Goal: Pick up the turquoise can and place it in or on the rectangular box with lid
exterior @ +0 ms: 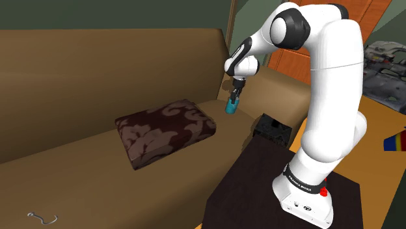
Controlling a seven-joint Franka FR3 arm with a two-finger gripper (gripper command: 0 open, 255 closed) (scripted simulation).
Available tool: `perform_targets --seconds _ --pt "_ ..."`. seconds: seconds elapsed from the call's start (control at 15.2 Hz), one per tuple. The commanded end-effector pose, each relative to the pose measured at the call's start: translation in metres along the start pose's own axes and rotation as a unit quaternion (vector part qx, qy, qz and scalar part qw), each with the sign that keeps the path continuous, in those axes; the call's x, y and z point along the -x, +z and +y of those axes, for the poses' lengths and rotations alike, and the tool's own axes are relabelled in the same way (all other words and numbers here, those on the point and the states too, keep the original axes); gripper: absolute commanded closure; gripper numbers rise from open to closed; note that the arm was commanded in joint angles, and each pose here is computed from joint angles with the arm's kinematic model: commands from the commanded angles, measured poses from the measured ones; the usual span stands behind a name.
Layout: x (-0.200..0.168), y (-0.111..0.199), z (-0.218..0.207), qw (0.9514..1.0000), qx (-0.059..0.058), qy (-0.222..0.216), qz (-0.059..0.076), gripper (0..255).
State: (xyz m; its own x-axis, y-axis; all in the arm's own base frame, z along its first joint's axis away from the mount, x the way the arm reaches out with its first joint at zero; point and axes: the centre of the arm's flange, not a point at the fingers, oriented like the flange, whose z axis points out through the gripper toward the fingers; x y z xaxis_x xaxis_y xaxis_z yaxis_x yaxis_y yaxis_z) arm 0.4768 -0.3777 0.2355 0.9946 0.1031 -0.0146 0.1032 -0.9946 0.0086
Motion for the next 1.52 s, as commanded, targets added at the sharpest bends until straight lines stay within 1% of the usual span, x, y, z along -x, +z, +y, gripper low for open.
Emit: perform_targets --seconds 0.0,0.46,1.45 --pt "0.0 0.0 0.0 1.0 0.0 0.0 0.0 255" --pt "0.0 0.0 0.0 1.0 0.0 0.0 0.0 255" --pt "0.001 -0.079 0.001 1.0 0.0 0.0 0.0 255"
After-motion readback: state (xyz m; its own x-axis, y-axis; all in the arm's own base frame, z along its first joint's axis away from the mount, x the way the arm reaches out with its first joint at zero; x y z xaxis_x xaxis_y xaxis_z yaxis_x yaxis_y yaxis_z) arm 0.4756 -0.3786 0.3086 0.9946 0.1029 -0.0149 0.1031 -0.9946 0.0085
